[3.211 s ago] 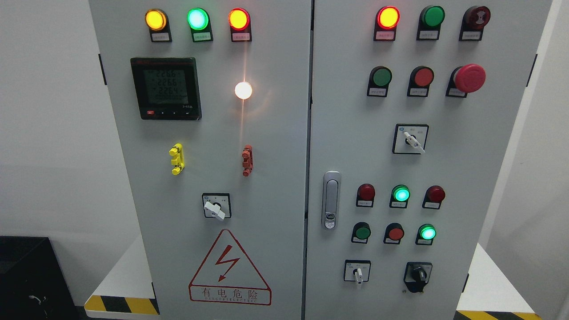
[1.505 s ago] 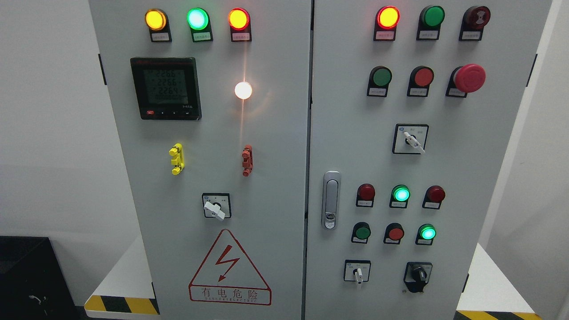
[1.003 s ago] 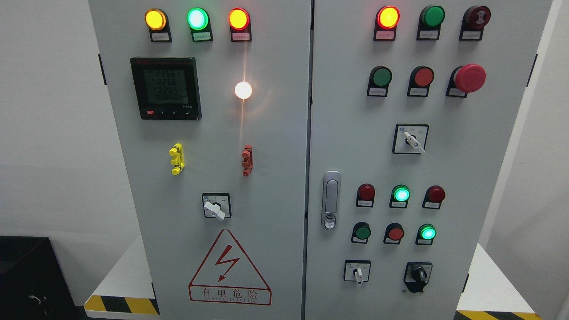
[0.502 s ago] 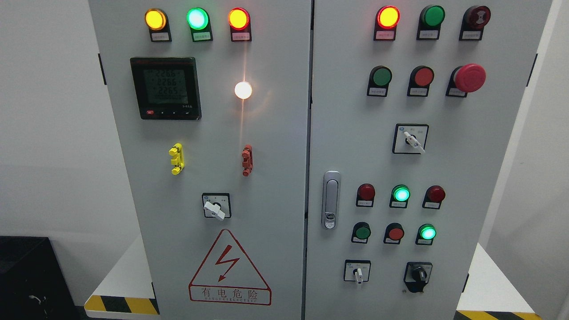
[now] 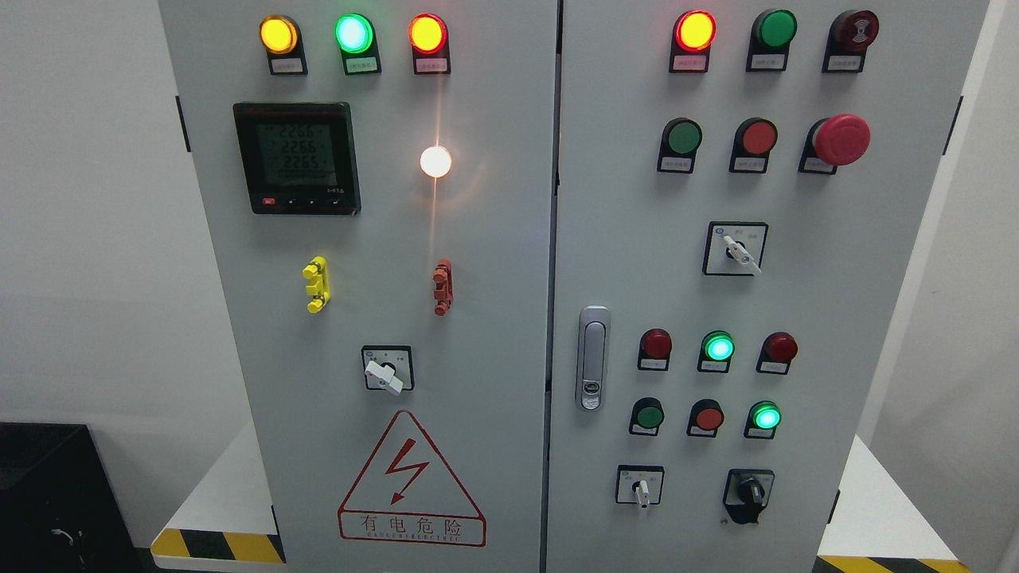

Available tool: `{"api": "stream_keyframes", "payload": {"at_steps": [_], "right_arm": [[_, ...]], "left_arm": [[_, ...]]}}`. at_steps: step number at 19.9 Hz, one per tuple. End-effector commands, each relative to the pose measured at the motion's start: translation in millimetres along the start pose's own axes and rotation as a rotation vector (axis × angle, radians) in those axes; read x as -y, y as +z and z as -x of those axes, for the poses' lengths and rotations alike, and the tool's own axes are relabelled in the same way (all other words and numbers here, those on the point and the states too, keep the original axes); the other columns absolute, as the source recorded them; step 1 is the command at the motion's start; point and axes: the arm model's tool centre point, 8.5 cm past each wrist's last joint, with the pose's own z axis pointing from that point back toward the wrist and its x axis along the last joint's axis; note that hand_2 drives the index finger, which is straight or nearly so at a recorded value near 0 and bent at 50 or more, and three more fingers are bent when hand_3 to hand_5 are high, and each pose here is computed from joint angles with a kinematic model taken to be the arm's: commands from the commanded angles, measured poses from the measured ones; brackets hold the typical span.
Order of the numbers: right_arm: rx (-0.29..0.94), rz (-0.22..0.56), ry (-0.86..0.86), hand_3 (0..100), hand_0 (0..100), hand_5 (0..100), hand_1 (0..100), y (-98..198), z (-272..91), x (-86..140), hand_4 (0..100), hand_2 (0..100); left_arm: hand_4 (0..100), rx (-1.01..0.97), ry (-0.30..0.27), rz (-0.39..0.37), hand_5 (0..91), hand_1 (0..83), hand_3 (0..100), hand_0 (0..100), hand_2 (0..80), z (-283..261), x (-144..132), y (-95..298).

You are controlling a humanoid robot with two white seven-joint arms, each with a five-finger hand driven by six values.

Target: Flip black knob to close circuit

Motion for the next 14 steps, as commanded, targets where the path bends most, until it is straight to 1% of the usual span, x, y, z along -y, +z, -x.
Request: {"api": "stream_keyframes", "payload": {"at_steps": [1,9,12,14], "right_arm": [[0.125,0.150,0.130,100,0,92,0,-11.5,-44.3,52.7,96,98],[0.167,0.244,0.220,100,0,97,0,-14.4,-76.8,85.4,99,99],[0.157,0.244,0.230,100,0,100,0,-19.0,-82.3,92.6,99,99],[0.165,0.263,0.236,100,0,100,0,-21.9,-88.1,98.8,100,99]], "left_arm": [[0,0.006,0.003,0.004,0.0,55.6,0,12,0.0,4.8,1.9,0.0],[0,0.006,0.003,0.004,0.0,55.6,0,12,0.0,4.8,1.9,0.0],[0,0.006,0.003,0.004,0.0,55.6,0,12,0.0,4.8,1.8,0.0],[0,0.006,0.003,0.004,0.0,55.6,0,12,0.0,4.8,1.8,0.0]]}}
